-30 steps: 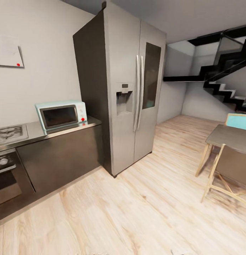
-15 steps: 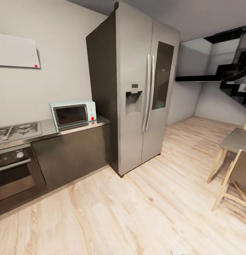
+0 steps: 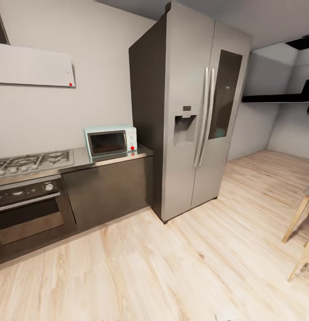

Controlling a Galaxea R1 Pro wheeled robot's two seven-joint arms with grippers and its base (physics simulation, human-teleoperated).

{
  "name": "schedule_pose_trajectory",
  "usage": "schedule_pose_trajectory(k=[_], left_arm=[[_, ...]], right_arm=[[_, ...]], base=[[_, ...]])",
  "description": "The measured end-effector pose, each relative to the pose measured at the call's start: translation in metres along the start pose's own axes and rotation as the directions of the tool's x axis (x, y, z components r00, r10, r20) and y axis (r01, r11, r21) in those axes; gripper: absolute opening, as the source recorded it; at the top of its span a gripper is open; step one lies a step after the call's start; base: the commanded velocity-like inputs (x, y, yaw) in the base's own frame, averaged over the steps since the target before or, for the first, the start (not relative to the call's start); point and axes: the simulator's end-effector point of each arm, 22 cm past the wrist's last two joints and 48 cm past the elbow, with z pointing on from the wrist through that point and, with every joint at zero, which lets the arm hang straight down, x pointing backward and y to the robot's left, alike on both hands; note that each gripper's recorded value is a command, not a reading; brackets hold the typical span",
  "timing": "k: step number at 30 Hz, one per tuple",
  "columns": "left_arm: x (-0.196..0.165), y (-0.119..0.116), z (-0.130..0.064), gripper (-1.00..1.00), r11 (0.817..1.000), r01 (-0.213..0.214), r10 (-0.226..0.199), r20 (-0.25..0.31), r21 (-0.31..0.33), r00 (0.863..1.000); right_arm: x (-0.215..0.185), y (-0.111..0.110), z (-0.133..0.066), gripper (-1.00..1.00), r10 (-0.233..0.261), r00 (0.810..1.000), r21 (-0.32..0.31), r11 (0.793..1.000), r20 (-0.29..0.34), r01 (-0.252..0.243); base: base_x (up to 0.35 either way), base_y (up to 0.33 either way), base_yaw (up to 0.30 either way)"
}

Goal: Pick up the poster from the kitchen countertop and hang it on one of the wall nails in the kitchen.

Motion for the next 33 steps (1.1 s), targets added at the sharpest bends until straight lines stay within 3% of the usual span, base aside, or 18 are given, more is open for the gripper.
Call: schedule_pose_trajectory(k=[33], left_arm=[[0.0001,0.0048,0.0,1.0,1.0,0.012,-0.012,0.0,-0.01,1.0]], right_arm=[[0.0,0.0004,0.0,1.0,0.0,1.0,-0.001,1.0,0.0,0.0]], base=[[0.0,0.0,0.288]])
